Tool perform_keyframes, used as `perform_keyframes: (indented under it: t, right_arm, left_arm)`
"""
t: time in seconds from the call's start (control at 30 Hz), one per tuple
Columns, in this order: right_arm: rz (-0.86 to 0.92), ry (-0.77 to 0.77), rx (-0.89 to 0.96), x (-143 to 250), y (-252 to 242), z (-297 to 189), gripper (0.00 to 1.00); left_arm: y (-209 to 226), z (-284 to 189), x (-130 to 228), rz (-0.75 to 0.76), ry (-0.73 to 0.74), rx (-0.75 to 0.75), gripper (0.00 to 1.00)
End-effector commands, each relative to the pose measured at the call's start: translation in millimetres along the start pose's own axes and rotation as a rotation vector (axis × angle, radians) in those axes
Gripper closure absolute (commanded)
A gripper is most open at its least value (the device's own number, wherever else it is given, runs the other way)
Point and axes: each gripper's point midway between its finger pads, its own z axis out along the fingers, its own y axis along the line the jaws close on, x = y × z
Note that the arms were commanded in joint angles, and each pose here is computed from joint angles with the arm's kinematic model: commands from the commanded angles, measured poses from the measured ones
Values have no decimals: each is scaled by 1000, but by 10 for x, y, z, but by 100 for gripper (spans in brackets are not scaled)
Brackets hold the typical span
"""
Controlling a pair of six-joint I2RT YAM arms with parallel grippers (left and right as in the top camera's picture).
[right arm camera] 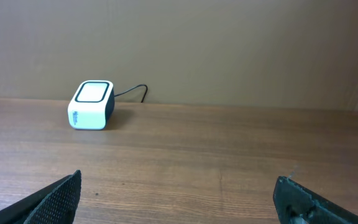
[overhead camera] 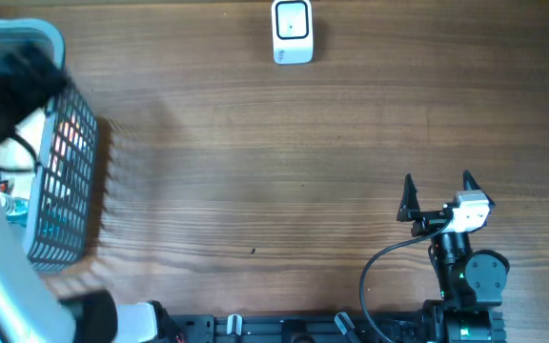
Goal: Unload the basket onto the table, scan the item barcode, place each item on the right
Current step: 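Reach the left gripper into the basket and grasp the blue mouthwash bottle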
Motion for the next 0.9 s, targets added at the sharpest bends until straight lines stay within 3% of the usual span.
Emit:
perform_keyframes:
  t: [0.0, 0.13, 0.27, 0.53, 0.87]
  right_arm:
    - [5, -4, 12, -6, -16, -1, 0]
    - [5, -4, 12, -6, -16, -1, 0]
    - [5, -4, 12, -6, -16, -1, 0]
    - [5, -4, 12, -6, -16, -1, 0]
    - [5, -4, 12, -6, -16, -1, 0]
  left_arm:
    - [742, 64, -388, -360, -109, -210, 0]
    - [1376, 112, -425, -594, -99, -289, 0]
    - [1679, 164, -347, -679, -65, -331, 0]
    - [1789, 802, 226, -696, 219, -406, 0]
    - [1939, 1483, 745, -697, 374, -461, 0]
